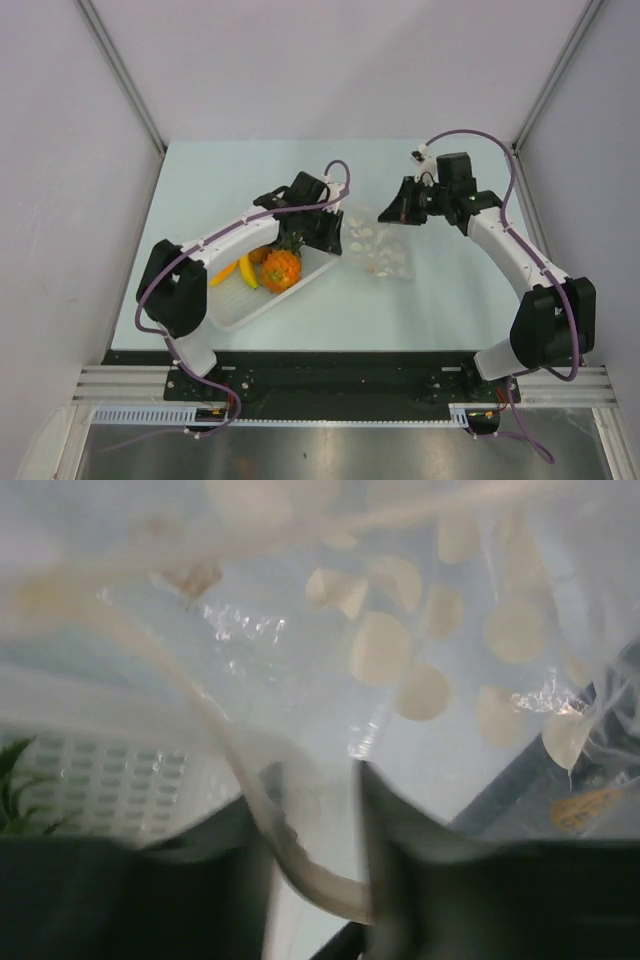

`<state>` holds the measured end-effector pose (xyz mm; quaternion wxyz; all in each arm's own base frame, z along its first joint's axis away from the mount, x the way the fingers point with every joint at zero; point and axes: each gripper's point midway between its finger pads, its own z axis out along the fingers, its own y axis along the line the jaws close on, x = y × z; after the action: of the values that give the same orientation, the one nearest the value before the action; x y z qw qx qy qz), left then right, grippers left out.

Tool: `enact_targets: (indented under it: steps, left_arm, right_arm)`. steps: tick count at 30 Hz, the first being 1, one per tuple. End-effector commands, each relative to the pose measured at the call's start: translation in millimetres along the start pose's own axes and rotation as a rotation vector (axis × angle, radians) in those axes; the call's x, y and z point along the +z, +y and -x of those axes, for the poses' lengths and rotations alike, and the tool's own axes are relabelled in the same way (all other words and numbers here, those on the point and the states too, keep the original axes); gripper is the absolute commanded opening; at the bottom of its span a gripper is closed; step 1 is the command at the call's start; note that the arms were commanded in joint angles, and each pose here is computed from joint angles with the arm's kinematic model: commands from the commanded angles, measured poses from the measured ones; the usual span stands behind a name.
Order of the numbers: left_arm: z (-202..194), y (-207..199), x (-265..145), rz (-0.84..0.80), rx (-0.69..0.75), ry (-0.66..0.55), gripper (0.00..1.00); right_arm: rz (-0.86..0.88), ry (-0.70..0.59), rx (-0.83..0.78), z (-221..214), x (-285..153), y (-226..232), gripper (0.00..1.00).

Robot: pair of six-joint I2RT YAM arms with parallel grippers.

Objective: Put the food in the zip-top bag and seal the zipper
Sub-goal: Open the zipper of the food storage bag at the center of the board.

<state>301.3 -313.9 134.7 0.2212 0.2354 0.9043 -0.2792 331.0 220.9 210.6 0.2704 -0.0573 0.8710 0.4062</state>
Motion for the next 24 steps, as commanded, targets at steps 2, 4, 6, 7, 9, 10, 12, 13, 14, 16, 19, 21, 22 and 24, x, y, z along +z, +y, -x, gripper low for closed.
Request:
enact_targets:
  steps: [2,4,6,7,9,10,12,13,14,16,19,21,22,24]
  left_arm:
    - [12.4,30.7,-36.1,0.029,-0.003,-0.078,0.03]
    - [15.0,45.0,-42.1,0.081,0.053,-0.082,0.0]
    - [14.8,50.0,-47.2,0.105,0.114,-0.082,0.0]
    - [13.0,50.2,-48.2,0.104,0.128,-0.081,0.0]
    - [13.0,44.7,-49.8,0.093,0.174,-0.084,0.0]
    - [15.5,40.2,-50.6,0.083,0.195,-0.088,0.0]
    - [14.9,27.7,-49.1,0.063,0.26,-0.076,0.0]
    - [20.5,20.1,-51.0,0.053,0.288,-0.087,0.0]
    - [17.6,6.9,-49.5,0.031,0.325,-0.076,0.0]
    - [23.5,-9.2,-51.9,0.013,0.394,-0.087,0.0]
    - [24.3,-31.8,-53.2,-0.009,0.478,-0.091,0.0]
    - [19.9,-41.6,-52.4,-0.026,0.513,-0.075,0.0]
    - [20.3,-45.0,-53.1,-0.03,0.524,-0.075,0.0]
    - [14.6,-48.1,-51.0,-0.037,0.533,-0.051,0.0]
  right_arm:
    - [-0.075,-0.13,-0.075,23.8,-33.3,-18.3,0.0]
    - [-0.138,-0.131,-0.087,20.0,-41.8,-37.6,0.0]
    - [-0.184,-0.137,-0.089,16.5,-51.2,-48.1,0.0]
    - [-0.199,-0.132,-0.099,12.9,-53.5,-54.8,0.0]
    - [-0.184,-0.119,-0.112,5.1,-58.5,-52.9,0.0]
    - [-0.17,-0.098,-0.112,-2.8,-57.0,-53.4,0.0]
    - [-0.113,-0.079,-0.125,-11.3,-56.3,-42.4,0.0]
    - [-0.092,-0.07,-0.137,-14.6,-55.1,-38.0,0.0]
    - [-0.081,-0.06,-0.158,-18.1,-53.6,-34.3,0.0]
    - [-0.09,-0.046,-0.203,-21.9,-50.9,-27.1,0.15]
    - [-0.119,-0.057,-0.292,-18.0,-52.3,-18.5,0.29]
    - [-0.161,-0.068,-0.351,-11.9,-54.8,-18.6,0.36]
    - [-0.164,-0.063,-0.38,-11.9,-53.9,-15.9,0.36]
    - [-0.207,-0.077,-0.419,-5.3,-57.4,-16.8,0.34]
